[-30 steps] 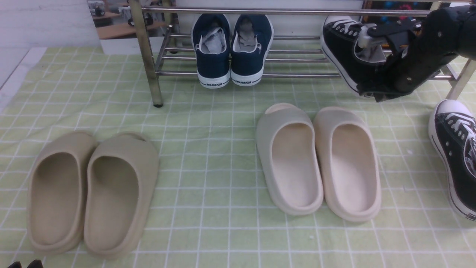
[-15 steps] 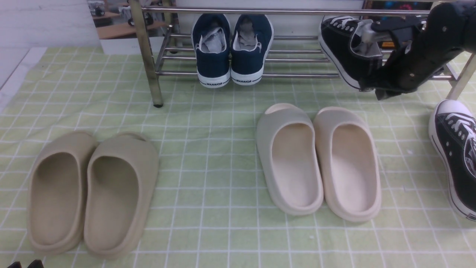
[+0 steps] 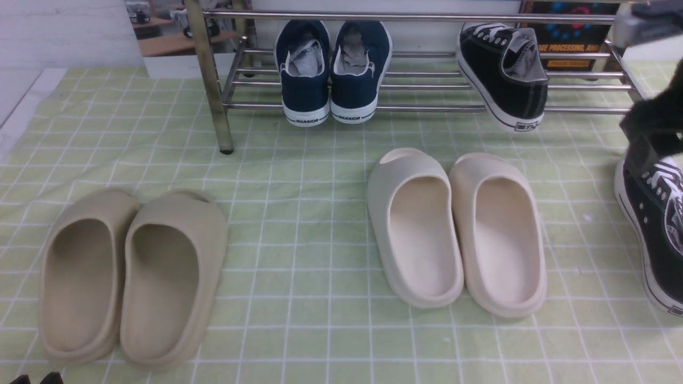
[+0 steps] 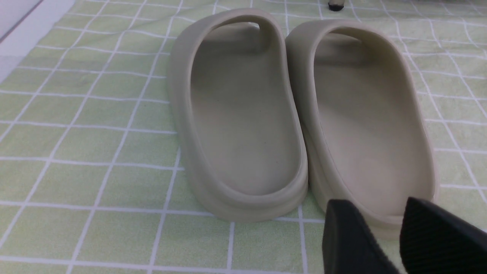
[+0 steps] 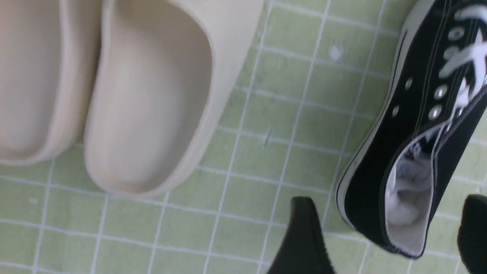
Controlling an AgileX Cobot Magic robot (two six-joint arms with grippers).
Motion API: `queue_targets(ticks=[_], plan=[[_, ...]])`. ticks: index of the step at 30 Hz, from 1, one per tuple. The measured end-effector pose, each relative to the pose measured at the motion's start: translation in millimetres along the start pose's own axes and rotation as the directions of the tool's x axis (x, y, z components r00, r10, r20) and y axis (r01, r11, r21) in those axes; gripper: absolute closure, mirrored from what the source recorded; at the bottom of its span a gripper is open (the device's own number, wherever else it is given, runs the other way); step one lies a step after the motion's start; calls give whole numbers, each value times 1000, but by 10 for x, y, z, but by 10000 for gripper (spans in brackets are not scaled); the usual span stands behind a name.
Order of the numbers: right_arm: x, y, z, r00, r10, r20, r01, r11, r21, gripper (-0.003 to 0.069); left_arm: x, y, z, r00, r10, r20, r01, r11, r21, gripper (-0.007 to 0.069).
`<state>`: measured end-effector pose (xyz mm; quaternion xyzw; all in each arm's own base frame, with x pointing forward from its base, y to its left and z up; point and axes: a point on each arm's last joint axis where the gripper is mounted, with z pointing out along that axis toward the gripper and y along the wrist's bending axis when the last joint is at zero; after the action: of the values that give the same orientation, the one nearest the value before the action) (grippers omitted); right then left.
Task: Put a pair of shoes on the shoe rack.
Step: Use the right arm to grab the shoe closest to it, then use the right arm to put a shoe into the shoe rack
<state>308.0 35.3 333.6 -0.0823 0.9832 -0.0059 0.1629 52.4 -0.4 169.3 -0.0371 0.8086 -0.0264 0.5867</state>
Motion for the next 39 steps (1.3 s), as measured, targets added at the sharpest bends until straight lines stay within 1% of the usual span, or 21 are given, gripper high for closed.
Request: queue_targets(ticks=[3,5,8,11,14,19,20,21,22,23,24,25,27,29,30,32,34,36,37,39], plan=[[314,-100,228,996,75,-41,-75,997,16,124,0,0,0,1000,0,0,0,1000,0,388],[393,-145,309,994,103,-48,-102,995,23,124,0,0,0,1000,0,0,0,1000,0,388],[595,-331,581,978,201,-52,-199,979,39,126,0,0,0,1000,0,0,0,1000,0,388],[609,-426,696,968,248,-23,-247,968,34,134,0,0,0,1000,0,0,0,1000,0,388],[563,-474,770,966,258,15,-258,965,36,147,0,0,0,1000,0,0,0,1000,0,388],[497,-501,982,974,227,17,-228,973,37,197,0,0,0,1000,0,0,0,1000,0,388],[490,-507,1102,974,228,-9,-228,973,37,232,0,0,0,1000,0,0,0,1000,0,388],[490,-508,1116,975,223,-14,-222,974,37,232,0,0,0,1000,0,0,0,1000,0,388],[492,-509,1173,974,223,-31,-222,974,37,258,0,0,0,1000,0,0,0,1000,0,388],[503,-512,1303,972,222,-71,-220,975,37,318,0,0,0,1000,0,0,0,1000,0,388],[505,-513,1332,972,221,-79,-218,975,36,361,0,0,0,1000,0,0,0,1000,0,388],[504,-513,1350,972,221,-82,-219,975,36,370,0,0,0,1000,0,0,0,1000,0,388],[495,-517,1394,972,220,-79,-218,975,36,510,0,0,0,1000,0,0,0,1000,0,388],[493,-517,1384,973,218,-75,-216,976,36,613,0,0,0,1000,0,0,0,1000,0,388],[493,-510,1364,972,225,-73,-224,974,30,631,0,0,0,1000,0,0,0,1000,0,388],[506,-502,1319,970,229,-76,-228,973,27,636,0,0,0,1000,0,0,0,1000,0,388],[555,-473,1131,969,235,-79,-234,972,16,636,0,0,0,1000,0,0,0,1000,0,388],[586,-437,874,973,229,-38,-229,973,-5,636,0,0,0,1000,0,0,0,1000,0,388],[589,-435,850,974,226,-33,-226,974,-5,636,0,0,0,1000,0,0,0,1000,0,388],[616,-375,548,979,200,39,-198,979,-48,636,0,0,0,1000,0,0,0,1000,0,388]])
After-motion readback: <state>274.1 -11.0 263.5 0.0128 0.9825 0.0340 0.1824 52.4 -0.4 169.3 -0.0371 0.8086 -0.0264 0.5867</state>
